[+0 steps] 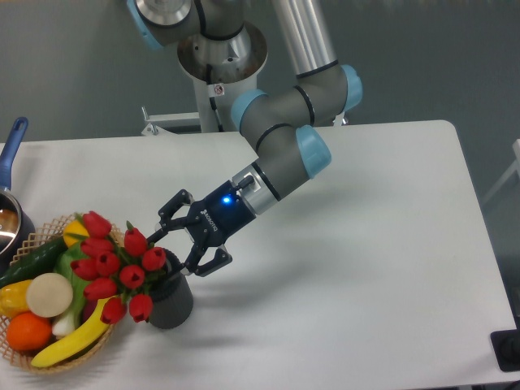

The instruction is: Insert the flowers into the vase

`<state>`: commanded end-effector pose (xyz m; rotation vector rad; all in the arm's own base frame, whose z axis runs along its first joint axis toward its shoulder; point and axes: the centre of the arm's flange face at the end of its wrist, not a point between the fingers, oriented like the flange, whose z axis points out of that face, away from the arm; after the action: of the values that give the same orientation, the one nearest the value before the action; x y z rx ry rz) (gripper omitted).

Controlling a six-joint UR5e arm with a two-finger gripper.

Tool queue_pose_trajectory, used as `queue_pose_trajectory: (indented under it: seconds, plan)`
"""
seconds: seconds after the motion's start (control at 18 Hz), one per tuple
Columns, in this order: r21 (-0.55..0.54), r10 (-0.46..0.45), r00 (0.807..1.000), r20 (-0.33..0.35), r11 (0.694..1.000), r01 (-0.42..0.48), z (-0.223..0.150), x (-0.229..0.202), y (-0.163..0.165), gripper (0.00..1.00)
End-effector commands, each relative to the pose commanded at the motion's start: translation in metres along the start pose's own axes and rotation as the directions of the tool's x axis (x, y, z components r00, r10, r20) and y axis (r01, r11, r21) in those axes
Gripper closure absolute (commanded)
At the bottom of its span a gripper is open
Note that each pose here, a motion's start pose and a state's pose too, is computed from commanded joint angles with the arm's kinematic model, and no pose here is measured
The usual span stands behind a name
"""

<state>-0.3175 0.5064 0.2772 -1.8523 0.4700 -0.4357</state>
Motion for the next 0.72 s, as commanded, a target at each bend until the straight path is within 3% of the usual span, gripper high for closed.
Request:
queue_pose_trajectory:
  seconds: [0.22, 0.5, 0.72]
  plan:
    - [0.004, 0.003, 0.999, 0.046, 1.0, -0.003, -0.025, -0.008, -0.003, 0.01]
    - [0.013, -0.011, 0.985, 0.17, 1.0, 0.008, -0.096, -0.031, 0.004, 0.0]
    - [0.017, -0.048, 0.955, 0.294, 0.999, 0.045, -0.169, -0.051, 0.026, 0.0]
